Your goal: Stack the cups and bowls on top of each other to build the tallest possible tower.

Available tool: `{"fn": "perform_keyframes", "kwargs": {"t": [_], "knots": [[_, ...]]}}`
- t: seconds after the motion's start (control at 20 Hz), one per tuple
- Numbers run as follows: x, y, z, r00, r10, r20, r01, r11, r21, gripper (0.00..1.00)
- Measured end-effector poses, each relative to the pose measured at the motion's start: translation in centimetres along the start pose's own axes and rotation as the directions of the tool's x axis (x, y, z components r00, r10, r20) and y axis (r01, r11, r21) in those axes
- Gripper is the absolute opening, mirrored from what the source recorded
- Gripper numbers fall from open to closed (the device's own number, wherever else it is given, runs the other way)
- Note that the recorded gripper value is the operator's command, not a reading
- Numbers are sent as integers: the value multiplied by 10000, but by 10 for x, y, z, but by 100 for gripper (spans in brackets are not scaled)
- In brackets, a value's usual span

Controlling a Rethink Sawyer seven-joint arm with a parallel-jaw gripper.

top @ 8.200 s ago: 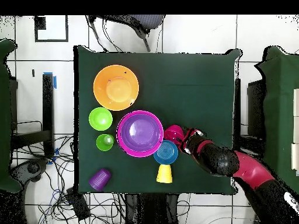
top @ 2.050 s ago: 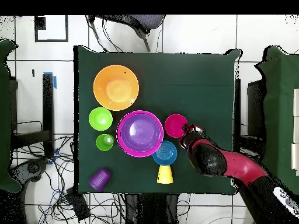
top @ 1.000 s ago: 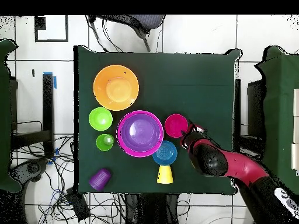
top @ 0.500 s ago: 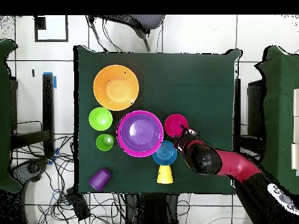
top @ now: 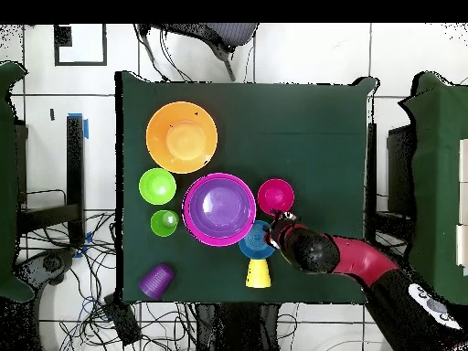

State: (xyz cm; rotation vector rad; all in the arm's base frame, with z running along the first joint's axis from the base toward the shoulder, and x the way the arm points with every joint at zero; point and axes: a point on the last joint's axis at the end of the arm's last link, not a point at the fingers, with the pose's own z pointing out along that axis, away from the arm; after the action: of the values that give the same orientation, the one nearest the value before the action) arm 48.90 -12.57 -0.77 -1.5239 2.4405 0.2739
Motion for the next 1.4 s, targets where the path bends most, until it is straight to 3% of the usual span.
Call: {"fn": "perform_keyframes", "kwargs": {"t": [0.45,1.4], "knots": [[4,16,12,9987,-512,6,512,9984,-225,100],[15,12,5,9958,-910,-118,911,9958,74,100]]}}
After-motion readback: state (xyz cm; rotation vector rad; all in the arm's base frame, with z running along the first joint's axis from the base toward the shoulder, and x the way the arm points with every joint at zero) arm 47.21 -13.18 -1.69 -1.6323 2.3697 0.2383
